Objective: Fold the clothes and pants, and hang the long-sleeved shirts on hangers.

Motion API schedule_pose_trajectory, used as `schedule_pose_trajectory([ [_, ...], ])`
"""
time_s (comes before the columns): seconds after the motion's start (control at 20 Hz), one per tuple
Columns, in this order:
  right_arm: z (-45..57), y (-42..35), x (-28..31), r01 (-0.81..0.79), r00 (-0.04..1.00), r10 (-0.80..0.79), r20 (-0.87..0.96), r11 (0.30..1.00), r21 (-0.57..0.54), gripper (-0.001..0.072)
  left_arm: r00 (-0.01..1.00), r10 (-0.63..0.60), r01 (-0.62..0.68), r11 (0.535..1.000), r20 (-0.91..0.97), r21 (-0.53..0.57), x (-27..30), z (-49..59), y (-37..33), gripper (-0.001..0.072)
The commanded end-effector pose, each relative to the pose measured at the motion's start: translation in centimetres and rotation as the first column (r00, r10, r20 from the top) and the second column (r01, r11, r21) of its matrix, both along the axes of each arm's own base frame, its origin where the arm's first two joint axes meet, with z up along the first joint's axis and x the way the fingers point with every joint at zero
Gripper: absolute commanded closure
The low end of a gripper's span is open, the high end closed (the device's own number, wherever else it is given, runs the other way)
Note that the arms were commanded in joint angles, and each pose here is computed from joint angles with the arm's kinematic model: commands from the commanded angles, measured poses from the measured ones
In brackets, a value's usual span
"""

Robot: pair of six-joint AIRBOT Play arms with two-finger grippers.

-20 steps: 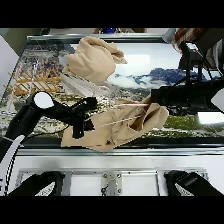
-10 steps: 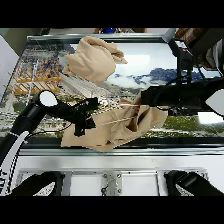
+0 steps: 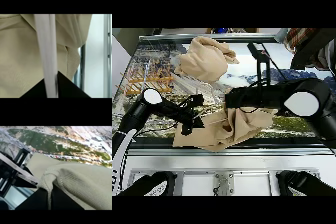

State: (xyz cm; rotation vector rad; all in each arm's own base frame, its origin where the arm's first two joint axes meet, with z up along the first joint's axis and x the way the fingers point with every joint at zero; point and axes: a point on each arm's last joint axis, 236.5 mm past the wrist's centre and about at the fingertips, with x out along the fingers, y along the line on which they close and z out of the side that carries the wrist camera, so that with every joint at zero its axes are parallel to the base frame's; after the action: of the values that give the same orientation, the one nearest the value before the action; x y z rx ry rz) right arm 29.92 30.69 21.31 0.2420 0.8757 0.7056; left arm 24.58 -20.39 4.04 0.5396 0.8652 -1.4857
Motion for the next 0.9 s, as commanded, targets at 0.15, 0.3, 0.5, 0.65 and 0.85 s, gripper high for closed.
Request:
schedule_pose_trajectory([
  [0.15, -0.4, 3.3, -0.2, -0.053, 0.998, 0.052, 0.022, 0.998, 0.034, 0.0683, 1.000, -0.002, 0.002, 1.000, -0.008, -0.003, -0.1, 0.1, 0.1, 0.0683],
  [0.3, -0.5, 3.2, -0.3, -0.054, 0.998, 0.054, 0.021, 0.998, 0.031, 0.0340, 1.000, -0.002, 0.002, 1.000, -0.009, -0.003, -0.1, 0.1, 0.1, 0.0684],
  [0.5, -0.1, 2.1, -0.8, -0.083, 0.996, 0.083, 0.046, 0.997, -0.006, 0.0125, 1.000, -0.002, 0.002, 1.000, -0.009, -0.003, -0.2, 0.1, 0.1, 0.0684],
  [0.65, 0.1, -1.0, -1.6, -0.063, 0.998, 0.064, 0.016, 0.996, -0.060, 0.0125, 1.000, -0.002, 0.002, 1.000, -0.009, -0.003, -0.2, 0.1, 0.1, 0.0684],
  [0.85, 1.6, -4.4, -2.1, -0.014, 1.000, 0.015, 0.021, 0.998, -0.067, 0.0125, 1.000, -0.002, 0.002, 1.000, -0.009, -0.003, -0.2, 0.1, 0.1, 0.0683],
])
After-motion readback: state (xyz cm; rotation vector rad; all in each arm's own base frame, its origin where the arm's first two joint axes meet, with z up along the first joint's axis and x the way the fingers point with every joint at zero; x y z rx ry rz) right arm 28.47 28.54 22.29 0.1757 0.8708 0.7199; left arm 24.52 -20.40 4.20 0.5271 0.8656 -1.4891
